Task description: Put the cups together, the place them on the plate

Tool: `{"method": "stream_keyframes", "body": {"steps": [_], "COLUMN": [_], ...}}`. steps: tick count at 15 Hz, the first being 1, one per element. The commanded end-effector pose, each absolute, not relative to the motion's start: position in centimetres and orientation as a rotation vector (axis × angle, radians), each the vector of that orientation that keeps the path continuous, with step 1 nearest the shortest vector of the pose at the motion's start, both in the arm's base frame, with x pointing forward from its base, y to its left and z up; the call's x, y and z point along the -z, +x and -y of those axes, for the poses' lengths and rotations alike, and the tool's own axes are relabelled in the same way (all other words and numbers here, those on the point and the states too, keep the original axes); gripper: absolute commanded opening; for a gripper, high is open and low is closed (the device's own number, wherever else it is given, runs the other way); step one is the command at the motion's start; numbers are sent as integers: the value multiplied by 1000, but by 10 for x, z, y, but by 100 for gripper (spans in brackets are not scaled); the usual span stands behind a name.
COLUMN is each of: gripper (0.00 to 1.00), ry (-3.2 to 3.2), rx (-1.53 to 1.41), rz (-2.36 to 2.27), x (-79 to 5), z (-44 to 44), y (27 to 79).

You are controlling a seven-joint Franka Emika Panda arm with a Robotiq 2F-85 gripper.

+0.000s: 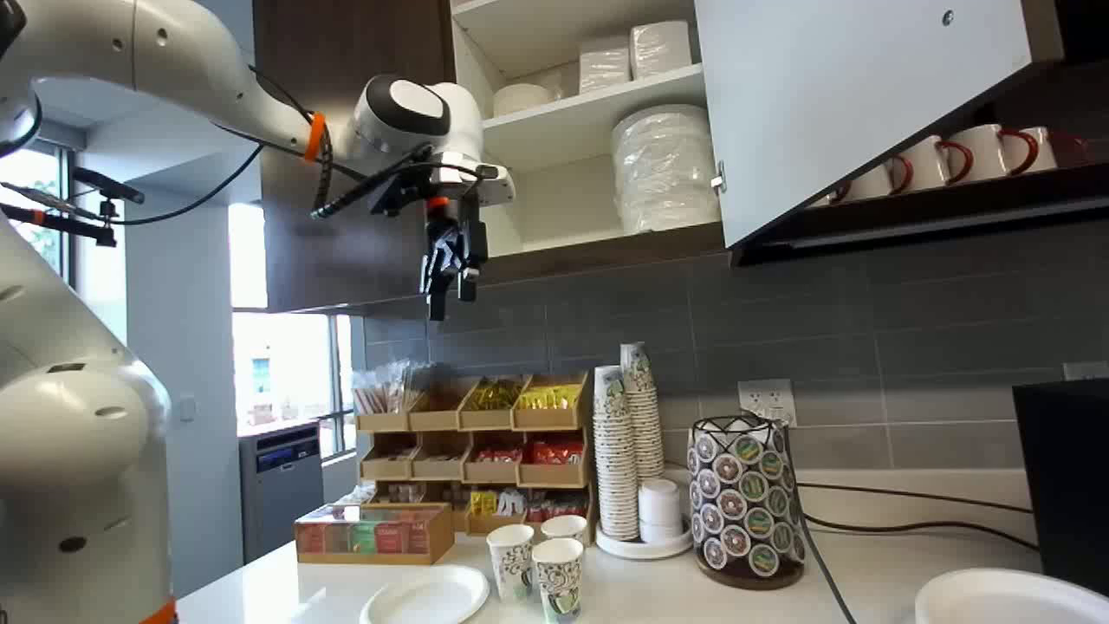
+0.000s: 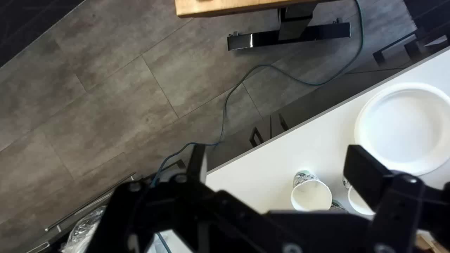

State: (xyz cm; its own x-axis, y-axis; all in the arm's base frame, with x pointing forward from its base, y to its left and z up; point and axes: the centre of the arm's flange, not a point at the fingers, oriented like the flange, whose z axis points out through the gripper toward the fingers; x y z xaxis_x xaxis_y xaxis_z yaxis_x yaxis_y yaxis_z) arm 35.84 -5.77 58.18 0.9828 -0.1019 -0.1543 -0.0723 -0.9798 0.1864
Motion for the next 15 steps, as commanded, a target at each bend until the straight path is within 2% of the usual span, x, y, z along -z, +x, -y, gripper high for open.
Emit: {"method": "stream_keyframes", "body": {"steps": [1,9,12,15], "gripper": [100,100,100,100], "ry": [2948,2948,3005,3047], "rx": [243,243,373,356], "rz": [131,130,62,-82], "x": [-582,-582,-529,-478], "z": [58,58,65,56], "y": [358,358,392,424]}}
